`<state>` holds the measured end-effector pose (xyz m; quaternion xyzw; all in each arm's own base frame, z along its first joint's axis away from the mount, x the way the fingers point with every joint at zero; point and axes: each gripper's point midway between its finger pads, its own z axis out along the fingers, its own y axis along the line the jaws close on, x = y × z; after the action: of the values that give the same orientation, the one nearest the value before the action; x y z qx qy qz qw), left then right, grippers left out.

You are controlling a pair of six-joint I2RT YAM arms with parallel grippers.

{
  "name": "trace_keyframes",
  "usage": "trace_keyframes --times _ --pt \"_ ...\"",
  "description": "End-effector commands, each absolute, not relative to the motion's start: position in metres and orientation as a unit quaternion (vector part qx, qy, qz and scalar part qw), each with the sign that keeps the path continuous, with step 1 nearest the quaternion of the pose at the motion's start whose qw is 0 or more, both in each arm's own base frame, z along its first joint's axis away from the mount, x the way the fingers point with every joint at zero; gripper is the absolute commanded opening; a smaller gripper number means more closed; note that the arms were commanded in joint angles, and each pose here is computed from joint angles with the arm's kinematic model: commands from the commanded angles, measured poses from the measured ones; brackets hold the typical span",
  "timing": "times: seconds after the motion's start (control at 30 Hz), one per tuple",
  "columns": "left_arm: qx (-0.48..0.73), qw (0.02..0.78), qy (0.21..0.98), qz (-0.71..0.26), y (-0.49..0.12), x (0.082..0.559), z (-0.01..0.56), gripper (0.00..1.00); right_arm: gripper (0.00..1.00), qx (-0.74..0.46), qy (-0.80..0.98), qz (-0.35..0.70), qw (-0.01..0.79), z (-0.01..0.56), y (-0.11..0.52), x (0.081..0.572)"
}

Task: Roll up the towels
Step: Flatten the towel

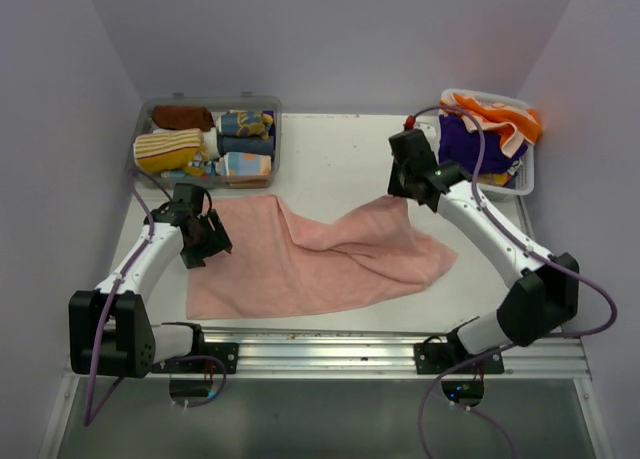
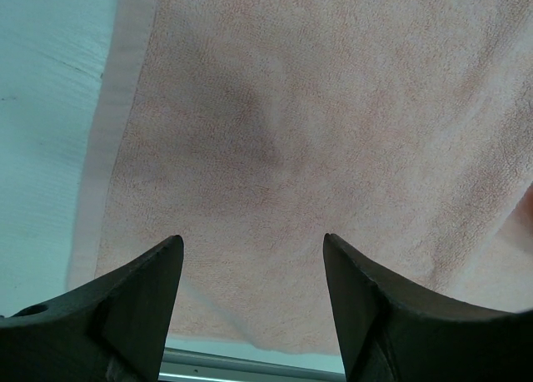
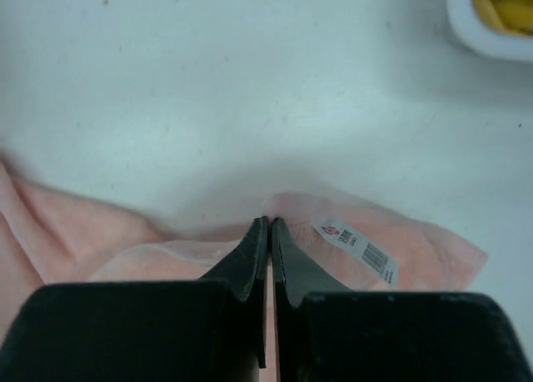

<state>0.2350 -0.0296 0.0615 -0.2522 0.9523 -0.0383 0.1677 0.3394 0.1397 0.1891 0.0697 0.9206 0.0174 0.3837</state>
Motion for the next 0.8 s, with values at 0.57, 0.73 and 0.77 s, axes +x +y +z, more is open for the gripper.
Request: trace_keyframes --times 0.57,0.73,0.77 --pt "-0.251 0.175 0.950 -0.060 -0.037 0.266 0.039 0.72 0.56 0.108 0.952 0.043 0.283 0.107 0.089 0.304" --pt "-0.245 0.173 0.952 -0.056 -0.037 0.294 0.031 0.72 0.54 0.115 0.961 0.038 0.247 0.070 0.087 0.285" --pt "-0.243 0.173 0.953 -0.056 -0.037 0.298 0.031 0.72 0.54 0.118 0.964 0.026 0.239 0.063 0.083 0.283"
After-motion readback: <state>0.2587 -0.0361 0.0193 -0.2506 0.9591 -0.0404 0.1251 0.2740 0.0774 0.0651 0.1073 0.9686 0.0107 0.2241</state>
